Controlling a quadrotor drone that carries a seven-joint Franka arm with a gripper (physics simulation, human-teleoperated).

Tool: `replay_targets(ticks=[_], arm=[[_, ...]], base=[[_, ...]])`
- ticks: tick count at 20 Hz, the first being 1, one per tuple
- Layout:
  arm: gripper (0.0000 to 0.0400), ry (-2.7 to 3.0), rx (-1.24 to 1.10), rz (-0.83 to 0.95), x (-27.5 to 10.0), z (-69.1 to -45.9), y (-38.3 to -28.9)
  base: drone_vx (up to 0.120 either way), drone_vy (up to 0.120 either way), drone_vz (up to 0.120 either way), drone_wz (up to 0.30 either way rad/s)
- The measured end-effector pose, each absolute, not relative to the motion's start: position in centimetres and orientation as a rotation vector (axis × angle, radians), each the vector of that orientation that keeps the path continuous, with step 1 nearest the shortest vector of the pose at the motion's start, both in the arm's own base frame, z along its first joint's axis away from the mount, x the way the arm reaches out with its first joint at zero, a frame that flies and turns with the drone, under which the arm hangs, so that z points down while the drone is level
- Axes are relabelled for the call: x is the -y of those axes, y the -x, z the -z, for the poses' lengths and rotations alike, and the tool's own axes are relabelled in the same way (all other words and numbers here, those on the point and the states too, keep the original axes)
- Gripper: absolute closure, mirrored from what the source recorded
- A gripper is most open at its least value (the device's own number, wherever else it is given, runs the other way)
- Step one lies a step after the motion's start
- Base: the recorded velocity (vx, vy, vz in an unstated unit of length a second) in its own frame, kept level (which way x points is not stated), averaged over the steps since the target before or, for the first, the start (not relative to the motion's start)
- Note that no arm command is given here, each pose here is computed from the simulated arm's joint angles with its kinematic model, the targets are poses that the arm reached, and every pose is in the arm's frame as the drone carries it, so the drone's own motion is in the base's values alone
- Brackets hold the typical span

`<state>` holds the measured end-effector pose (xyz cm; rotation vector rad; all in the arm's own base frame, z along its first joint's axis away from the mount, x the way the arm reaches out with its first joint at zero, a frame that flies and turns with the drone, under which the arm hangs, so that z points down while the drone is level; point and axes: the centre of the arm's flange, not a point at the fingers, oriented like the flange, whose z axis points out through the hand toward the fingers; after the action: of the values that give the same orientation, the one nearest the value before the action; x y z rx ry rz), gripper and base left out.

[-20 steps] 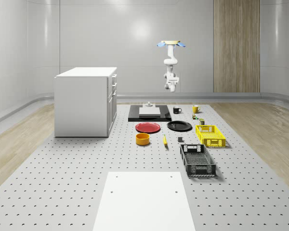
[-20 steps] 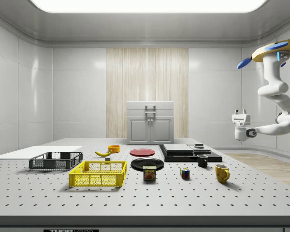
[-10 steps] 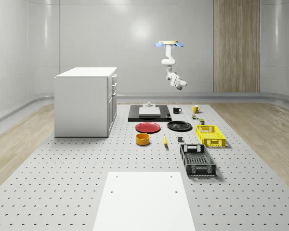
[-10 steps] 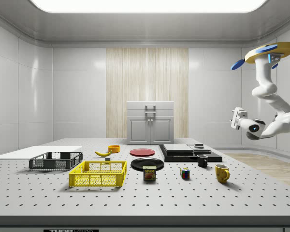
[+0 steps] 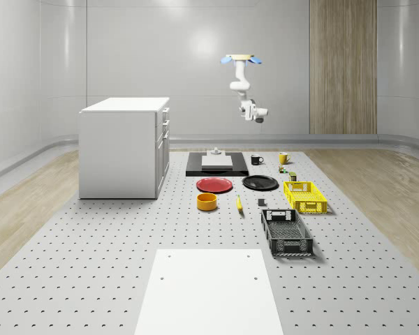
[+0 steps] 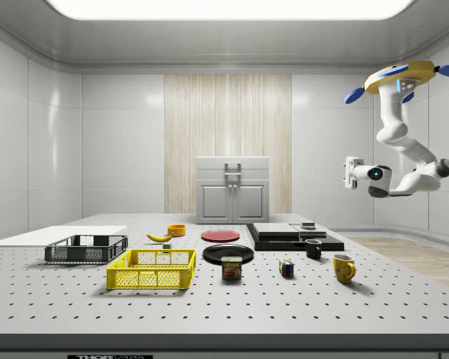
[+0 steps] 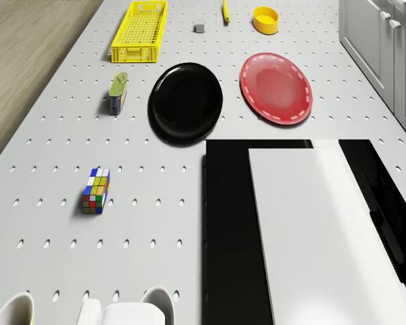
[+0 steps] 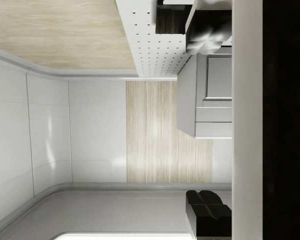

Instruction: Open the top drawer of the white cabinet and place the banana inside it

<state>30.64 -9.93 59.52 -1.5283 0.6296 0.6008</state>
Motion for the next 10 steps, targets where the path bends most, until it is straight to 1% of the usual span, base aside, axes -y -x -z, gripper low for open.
replay_targets(ticks=[10], arm=[[0.0000,1.492,-0.614,-0.610,9.95,-59.20,-30.66]], base=[[0.120,-0.120,0.120,0.000]])
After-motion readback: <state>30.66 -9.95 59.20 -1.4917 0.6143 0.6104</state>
